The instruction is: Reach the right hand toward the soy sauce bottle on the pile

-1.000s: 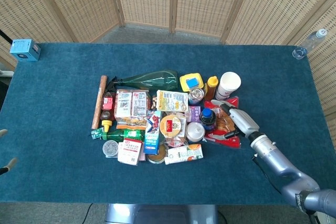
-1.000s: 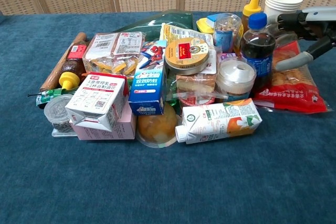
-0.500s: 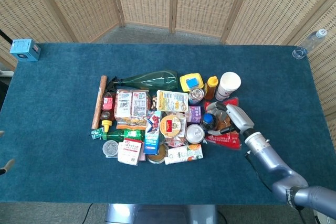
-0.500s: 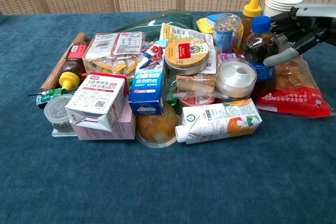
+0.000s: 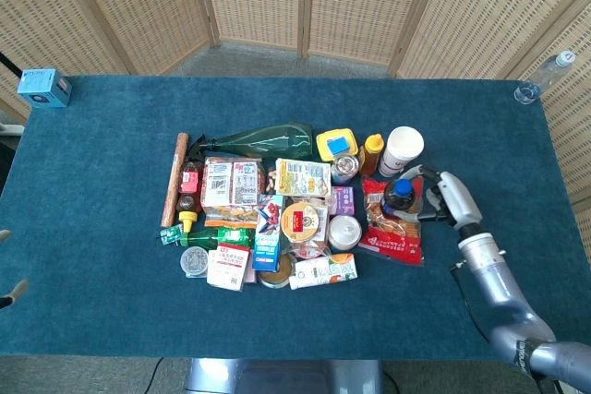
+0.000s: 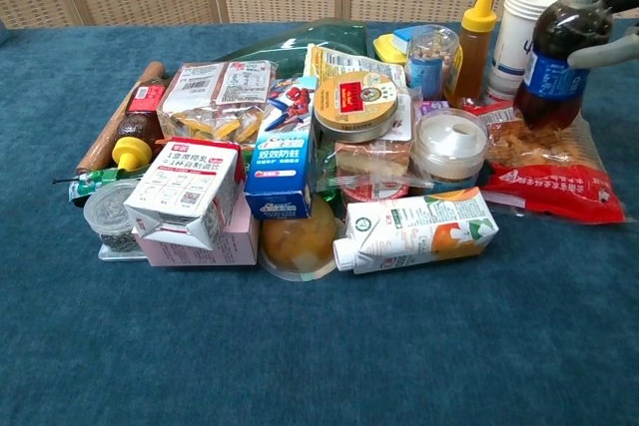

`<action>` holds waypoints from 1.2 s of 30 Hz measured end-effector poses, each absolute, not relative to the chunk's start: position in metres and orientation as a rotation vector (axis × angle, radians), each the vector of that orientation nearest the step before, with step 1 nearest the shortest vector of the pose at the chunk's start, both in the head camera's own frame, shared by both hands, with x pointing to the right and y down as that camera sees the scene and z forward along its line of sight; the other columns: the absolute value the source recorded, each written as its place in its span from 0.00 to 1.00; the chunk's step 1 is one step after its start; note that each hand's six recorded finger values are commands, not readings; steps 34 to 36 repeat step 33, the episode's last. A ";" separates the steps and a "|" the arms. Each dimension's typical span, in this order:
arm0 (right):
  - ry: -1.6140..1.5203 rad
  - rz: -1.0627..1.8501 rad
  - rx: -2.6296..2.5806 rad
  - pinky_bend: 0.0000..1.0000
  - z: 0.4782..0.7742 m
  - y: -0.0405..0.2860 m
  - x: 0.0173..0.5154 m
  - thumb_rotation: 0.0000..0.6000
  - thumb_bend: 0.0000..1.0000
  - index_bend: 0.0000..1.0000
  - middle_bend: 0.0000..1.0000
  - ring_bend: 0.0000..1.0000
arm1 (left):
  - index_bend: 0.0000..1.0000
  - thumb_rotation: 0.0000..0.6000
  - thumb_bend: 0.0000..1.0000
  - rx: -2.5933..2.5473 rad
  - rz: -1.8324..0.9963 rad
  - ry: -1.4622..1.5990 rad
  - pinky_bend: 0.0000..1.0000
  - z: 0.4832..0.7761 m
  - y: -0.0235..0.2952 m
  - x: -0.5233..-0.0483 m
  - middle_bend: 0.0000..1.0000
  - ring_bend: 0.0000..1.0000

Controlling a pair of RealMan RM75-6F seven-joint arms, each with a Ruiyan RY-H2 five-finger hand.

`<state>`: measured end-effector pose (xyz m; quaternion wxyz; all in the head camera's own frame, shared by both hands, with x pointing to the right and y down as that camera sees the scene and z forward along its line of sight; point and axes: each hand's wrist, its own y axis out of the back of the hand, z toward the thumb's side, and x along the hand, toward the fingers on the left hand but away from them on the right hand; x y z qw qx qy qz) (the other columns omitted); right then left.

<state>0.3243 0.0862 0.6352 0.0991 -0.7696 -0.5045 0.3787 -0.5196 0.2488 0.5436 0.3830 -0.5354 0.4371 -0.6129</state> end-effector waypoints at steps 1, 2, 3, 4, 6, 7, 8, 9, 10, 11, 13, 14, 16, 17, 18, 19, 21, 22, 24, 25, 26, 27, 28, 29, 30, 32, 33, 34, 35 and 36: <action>-1.509 1.116 -2.264 0.92 0.631 0.086 0.329 1.00 0.03 0.74 1.00 1.00 | 0.23 1.00 0.00 -1.368 -1.561 1.112 0.00 0.544 0.248 -0.519 0.30 0.30; -1.522 1.111 -2.254 0.92 0.627 0.085 0.333 1.00 0.03 0.74 1.00 1.00 | 0.23 1.00 0.00 -1.369 -1.559 1.112 0.00 0.545 0.248 -0.518 0.30 0.30; -1.535 1.105 -2.245 0.92 0.624 0.085 0.336 1.00 0.02 0.73 1.00 1.00 | 0.23 1.00 0.00 -1.370 -1.558 1.113 0.00 0.545 0.247 -0.518 0.30 0.30; -1.553 1.095 -2.234 0.92 0.618 0.084 0.340 1.00 0.02 0.73 1.00 1.00 | 0.23 1.00 0.00 -1.371 -1.558 1.113 0.00 0.545 0.247 -0.518 0.30 0.30; -1.580 1.076 -2.219 0.92 0.609 0.082 0.346 1.00 0.02 0.73 1.00 1.00 | 0.23 1.00 0.00 -1.373 -1.558 1.112 0.00 0.546 0.247 -0.517 0.30 0.30; -1.597 1.062 -2.210 0.92 0.603 0.080 0.349 1.00 0.03 0.73 1.00 1.00 | 0.23 1.00 0.00 -1.375 -1.559 1.112 0.00 0.546 0.247 -0.517 0.30 0.29; -1.610 1.051 -2.205 0.92 0.599 0.079 0.351 1.00 0.03 0.73 1.00 1.00 | 0.23 1.00 0.00 -1.377 -1.559 1.111 0.00 0.547 0.247 -0.517 0.30 0.30; -1.622 1.040 -2.202 0.92 0.594 0.078 0.353 1.00 0.03 0.73 1.00 1.00 | 0.23 1.00 0.00 -1.378 -1.559 1.111 0.00 0.547 0.247 -0.516 0.30 0.30; -1.639 1.023 -2.197 0.92 0.588 0.077 0.355 1.00 0.03 0.73 1.00 1.00 | 0.23 1.00 0.00 -1.380 -1.559 1.110 0.00 0.548 0.247 -0.516 0.30 0.29; -1.651 1.010 -2.194 0.92 0.584 0.075 0.356 1.00 0.02 0.73 1.00 1.00 | 0.23 1.00 0.00 -1.381 -1.558 1.108 0.00 0.548 0.247 -0.516 0.30 0.29; -1.674 0.977 -2.186 0.92 0.573 0.072 0.359 1.00 0.02 0.73 1.00 1.00 | 0.23 1.00 0.00 -1.382 -1.554 1.107 0.00 0.548 0.246 -0.515 0.30 0.29; -1.682 0.962 -2.184 0.92 0.568 0.070 0.360 1.00 0.02 0.73 1.00 1.00 | 0.23 1.00 0.00 -1.383 -1.552 1.106 0.00 0.548 0.246 -0.514 0.30 0.30; -1.696 0.926 -2.181 0.92 0.558 0.068 0.360 1.00 0.02 0.73 1.00 1.00 | 0.23 1.00 0.00 -1.383 -1.547 1.106 0.00 0.547 0.245 -0.513 0.30 0.30; -1.699 0.912 -2.180 0.92 0.554 0.067 0.360 1.00 0.03 0.73 1.00 1.00 | 0.23 1.00 0.00 -1.383 -1.545 1.105 0.00 0.547 0.245 -0.512 0.30 0.30; -1.702 0.899 -2.180 0.92 0.549 0.066 0.360 1.00 0.03 0.73 1.00 1.00 | 0.23 1.00 0.00 -1.383 -1.543 1.105 0.00 0.547 0.245 -0.512 0.30 0.30; -1.704 0.883 -2.180 0.92 0.544 0.066 0.359 1.00 0.02 0.73 1.00 1.00 | 0.23 1.00 0.00 -1.384 -1.542 1.104 0.00 0.547 0.245 -0.511 0.30 0.30; -1.704 0.866 -2.179 0.92 0.538 0.064 0.358 1.00 0.02 0.73 1.00 1.00 | 0.23 1.00 0.00 -1.385 -1.541 1.102 0.00 0.547 0.245 -0.510 0.30 0.29; -1.701 0.861 -2.179 0.92 0.535 0.064 0.358 1.00 0.03 0.73 1.00 1.00 | 0.23 1.00 0.00 -1.386 -1.539 1.100 0.00 0.547 0.245 -0.510 0.30 0.29; -1.698 0.857 -2.183 0.92 0.532 0.064 0.357 1.00 0.03 0.73 1.00 1.00 | 0.23 1.00 0.00 -1.387 -1.534 1.101 0.00 0.546 0.244 -0.508 0.30 0.29; -1.697 0.855 -2.187 0.92 0.532 0.065 0.357 1.00 0.03 0.73 1.00 1.00 | 0.23 1.00 0.00 -1.386 -1.531 1.101 0.00 0.546 0.244 -0.508 0.30 0.29; -1.696 0.855 -2.190 0.92 0.532 0.066 0.356 1.00 0.03 0.73 1.00 1.00 | 0.23 1.00 0.00 -1.385 -1.530 1.101 0.00 0.545 0.244 -0.508 0.30 0.29; -1.696 0.855 -2.191 0.92 0.532 0.066 0.357 1.00 0.03 0.73 1.00 1.00 | 0.23 1.00 0.00 -1.384 -1.529 1.100 0.00 0.545 0.244 -0.508 0.30 0.29; -1.696 0.855 -2.192 0.92 0.532 0.067 0.357 1.00 0.03 0.73 1.00 1.00 | 0.23 1.00 0.00 -1.381 -1.529 1.099 0.00 0.544 0.244 -0.508 0.30 0.29; -1.696 0.855 -2.193 0.92 0.532 0.068 0.357 1.00 0.02 0.73 1.00 1.00 | 0.23 1.00 0.00 -1.379 -1.529 1.100 0.00 0.543 0.243 -0.508 0.30 0.29; -1.697 0.855 -2.194 0.92 0.532 0.069 0.357 1.00 0.02 0.73 1.00 1.00 | 0.23 1.00 0.00 -1.377 -1.529 1.100 0.00 0.542 0.243 -0.509 0.30 0.29; -1.698 0.857 -2.194 0.92 0.533 0.070 0.357 1.00 0.02 0.73 1.00 1.00 | 0.23 1.00 0.00 -1.377 -1.528 1.101 0.00 0.542 0.243 -0.509 0.30 0.29; -1.698 0.858 -2.195 0.92 0.533 0.071 0.358 1.00 0.03 0.73 1.00 1.00 | 0.23 1.00 0.00 -1.378 -1.527 1.100 0.00 0.542 0.242 -0.509 0.30 0.30; -1.698 0.858 -2.195 0.92 0.533 0.071 0.358 1.00 0.03 0.73 1.00 1.00 | 0.23 1.00 0.00 -1.378 -1.527 1.100 0.00 0.542 0.242 -0.509 0.30 0.30; -1.698 0.858 -2.195 0.92 0.533 0.071 0.358 1.00 0.03 0.73 1.00 1.00 | 0.23 1.00 0.00 -1.378 -1.527 1.100 0.00 0.542 0.242 -0.509 0.30 0.30; -1.698 0.858 -2.195 0.92 0.533 0.071 0.358 1.00 0.03 0.73 1.00 1.00 | 0.23 1.00 0.00 -1.378 -1.527 1.100 0.00 0.542 0.242 -0.509 0.30 0.30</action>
